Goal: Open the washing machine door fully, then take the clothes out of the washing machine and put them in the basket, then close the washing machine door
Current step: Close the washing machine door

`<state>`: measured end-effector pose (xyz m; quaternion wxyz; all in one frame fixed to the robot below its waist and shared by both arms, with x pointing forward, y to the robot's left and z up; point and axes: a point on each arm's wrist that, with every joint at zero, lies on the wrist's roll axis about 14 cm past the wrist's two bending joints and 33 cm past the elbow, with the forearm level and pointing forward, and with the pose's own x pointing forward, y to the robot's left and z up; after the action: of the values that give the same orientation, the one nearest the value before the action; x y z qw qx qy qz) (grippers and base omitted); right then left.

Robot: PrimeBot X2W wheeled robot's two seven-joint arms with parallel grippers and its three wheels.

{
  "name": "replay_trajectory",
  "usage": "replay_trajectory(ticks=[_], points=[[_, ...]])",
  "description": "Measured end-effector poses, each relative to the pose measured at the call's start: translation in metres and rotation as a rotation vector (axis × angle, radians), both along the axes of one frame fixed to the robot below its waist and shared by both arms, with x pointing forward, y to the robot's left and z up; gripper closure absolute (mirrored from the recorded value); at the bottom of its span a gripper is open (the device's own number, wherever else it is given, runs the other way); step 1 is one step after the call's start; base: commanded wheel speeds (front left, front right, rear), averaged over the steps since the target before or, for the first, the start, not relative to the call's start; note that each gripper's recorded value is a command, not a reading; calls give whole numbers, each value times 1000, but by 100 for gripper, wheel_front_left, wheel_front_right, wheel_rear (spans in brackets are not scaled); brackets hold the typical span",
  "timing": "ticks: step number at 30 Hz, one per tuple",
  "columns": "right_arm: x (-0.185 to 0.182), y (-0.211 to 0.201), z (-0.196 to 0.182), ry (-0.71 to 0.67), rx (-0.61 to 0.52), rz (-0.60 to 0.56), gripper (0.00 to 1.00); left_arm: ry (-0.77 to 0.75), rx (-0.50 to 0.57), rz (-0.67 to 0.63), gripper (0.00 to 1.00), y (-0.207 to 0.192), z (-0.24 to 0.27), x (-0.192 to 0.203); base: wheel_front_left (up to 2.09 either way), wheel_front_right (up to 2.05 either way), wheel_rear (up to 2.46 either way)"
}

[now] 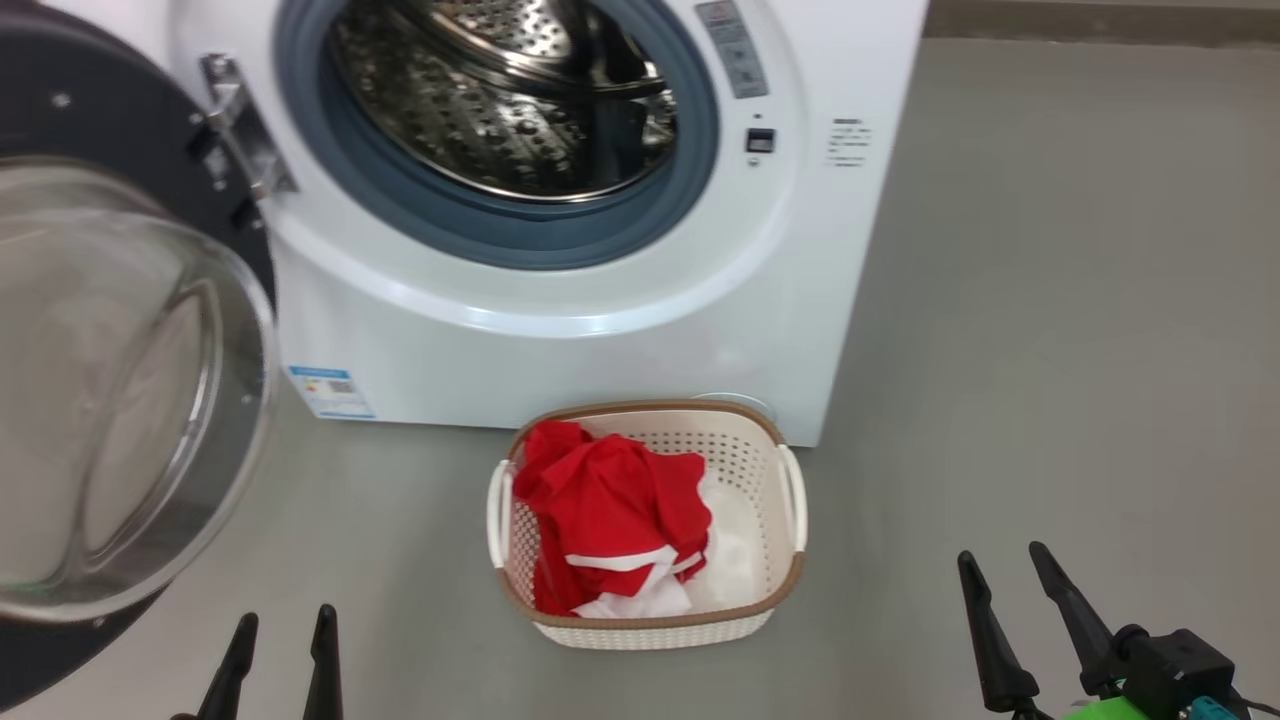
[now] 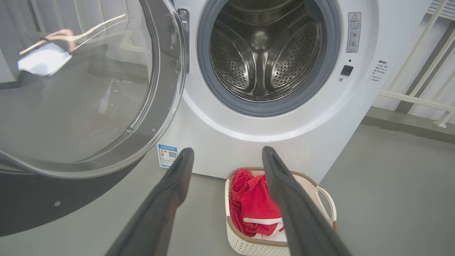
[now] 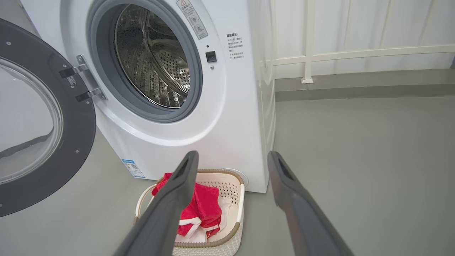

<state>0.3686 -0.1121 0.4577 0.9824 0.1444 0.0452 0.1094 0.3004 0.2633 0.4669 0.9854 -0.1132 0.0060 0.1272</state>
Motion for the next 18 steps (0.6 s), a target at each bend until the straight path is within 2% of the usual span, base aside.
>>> replay_trajectory(ticks=[18], points=[[6, 106, 2, -11, -1, 335, 0, -7, -58, 283, 0, 55, -4, -81, 0, 0, 0]])
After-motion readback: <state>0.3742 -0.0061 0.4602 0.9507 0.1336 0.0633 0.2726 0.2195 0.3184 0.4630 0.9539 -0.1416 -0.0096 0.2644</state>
